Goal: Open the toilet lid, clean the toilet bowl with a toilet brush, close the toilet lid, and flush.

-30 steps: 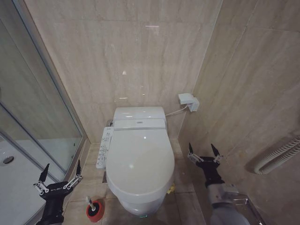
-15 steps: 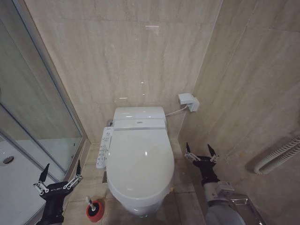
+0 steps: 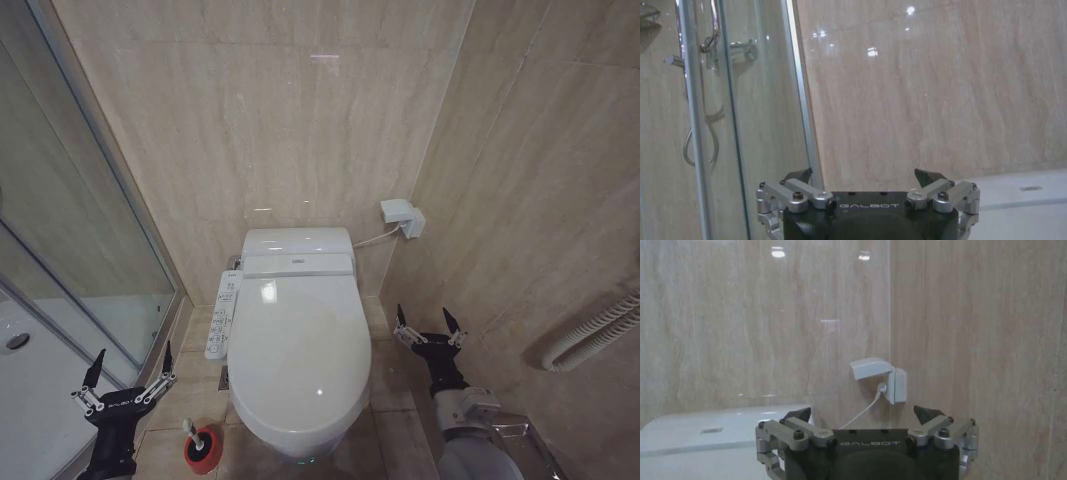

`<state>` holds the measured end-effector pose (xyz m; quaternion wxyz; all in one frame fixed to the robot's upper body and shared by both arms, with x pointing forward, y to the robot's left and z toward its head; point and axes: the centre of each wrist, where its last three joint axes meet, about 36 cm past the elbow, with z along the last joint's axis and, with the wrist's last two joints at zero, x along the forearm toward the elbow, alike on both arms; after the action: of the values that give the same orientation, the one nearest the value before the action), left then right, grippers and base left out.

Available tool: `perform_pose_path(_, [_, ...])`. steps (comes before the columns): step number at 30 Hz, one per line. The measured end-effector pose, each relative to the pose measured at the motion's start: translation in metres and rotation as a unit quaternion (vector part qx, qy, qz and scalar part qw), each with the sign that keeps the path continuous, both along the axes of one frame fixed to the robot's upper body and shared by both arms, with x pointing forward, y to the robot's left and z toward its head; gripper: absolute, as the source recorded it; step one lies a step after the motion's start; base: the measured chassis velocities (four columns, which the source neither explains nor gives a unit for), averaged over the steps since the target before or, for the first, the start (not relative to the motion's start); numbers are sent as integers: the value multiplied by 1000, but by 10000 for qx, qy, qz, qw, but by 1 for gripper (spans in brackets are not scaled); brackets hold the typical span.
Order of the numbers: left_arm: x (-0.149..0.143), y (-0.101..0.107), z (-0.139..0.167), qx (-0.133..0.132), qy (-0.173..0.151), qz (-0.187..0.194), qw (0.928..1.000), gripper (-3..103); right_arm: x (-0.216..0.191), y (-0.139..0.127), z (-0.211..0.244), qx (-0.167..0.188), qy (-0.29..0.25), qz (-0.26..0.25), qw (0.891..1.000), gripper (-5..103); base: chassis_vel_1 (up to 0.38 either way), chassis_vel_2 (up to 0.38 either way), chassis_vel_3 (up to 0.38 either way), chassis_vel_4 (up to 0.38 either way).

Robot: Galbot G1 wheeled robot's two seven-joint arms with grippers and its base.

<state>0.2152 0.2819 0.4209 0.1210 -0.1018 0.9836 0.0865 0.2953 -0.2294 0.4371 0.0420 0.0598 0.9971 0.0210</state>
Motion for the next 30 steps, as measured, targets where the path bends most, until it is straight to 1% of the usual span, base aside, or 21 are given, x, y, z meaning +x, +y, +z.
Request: perform_pose_path(30, [0,0,0,0,1,0,10000,100,0,0,0,2,-5,1,10000,100,0,0,0,0])
